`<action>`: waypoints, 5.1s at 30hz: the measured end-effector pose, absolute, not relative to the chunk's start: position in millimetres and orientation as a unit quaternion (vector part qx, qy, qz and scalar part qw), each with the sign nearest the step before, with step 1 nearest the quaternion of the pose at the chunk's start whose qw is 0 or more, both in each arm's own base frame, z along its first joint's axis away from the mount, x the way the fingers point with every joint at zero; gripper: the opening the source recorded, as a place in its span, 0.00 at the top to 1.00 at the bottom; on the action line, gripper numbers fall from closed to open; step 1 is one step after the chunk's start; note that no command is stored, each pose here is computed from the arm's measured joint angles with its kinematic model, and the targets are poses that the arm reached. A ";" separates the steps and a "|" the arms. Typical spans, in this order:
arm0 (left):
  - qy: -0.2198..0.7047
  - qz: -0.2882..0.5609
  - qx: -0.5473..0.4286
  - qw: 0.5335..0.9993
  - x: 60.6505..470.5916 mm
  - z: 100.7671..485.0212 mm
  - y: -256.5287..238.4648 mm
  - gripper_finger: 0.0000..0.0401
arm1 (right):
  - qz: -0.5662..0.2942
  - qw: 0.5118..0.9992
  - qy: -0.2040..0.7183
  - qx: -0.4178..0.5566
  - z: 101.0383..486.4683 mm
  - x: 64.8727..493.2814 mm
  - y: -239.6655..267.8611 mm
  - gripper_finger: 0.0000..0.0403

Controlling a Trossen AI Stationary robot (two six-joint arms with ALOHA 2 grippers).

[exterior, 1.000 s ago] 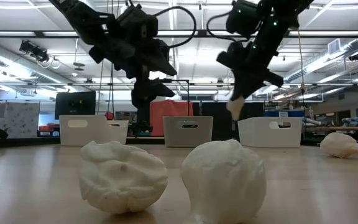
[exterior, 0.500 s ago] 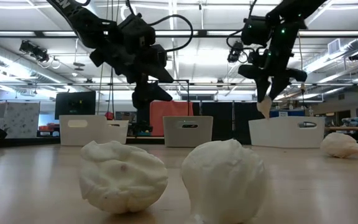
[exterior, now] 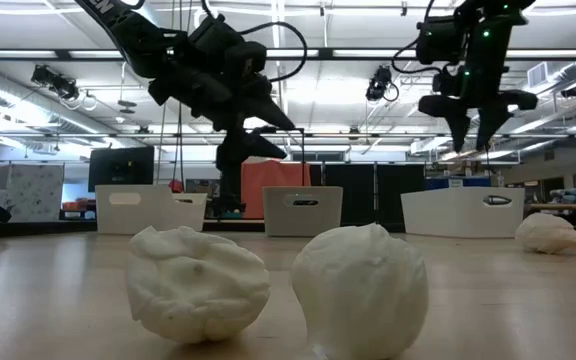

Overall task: Sort produce into baskets
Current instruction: Put the garlic into the right white bin

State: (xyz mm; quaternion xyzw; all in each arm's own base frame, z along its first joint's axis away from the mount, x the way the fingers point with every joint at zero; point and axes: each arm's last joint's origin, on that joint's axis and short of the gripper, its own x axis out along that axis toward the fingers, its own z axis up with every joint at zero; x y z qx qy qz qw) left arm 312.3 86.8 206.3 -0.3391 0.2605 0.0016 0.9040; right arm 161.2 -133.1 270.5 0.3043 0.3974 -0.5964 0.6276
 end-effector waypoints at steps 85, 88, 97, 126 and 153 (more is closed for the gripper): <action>0.273 -0.155 -0.200 0.928 294.7 160.7 -203.1 0.47 | -0.139 0.853 0.300 0.404 276.1 229.8 51.0 0.58; 0.292 -0.143 -0.187 0.927 301.5 142.0 -209.0 0.47 | -0.150 0.840 0.316 0.415 266.7 232.8 64.6 0.61; 0.317 -0.138 -0.151 0.926 326.1 114.8 -224.0 0.48 | -0.172 0.813 0.357 0.428 241.8 234.9 102.2 0.71; 0.306 -0.079 -0.215 0.924 351.0 115.2 -183.3 0.82 | -0.094 0.854 0.415 0.298 231.2 240.1 106.3 0.92; 0.220 -0.014 -0.054 0.974 362.5 133.0 -181.9 0.56 | -0.080 0.849 0.426 0.303 231.1 239.7 107.3 0.80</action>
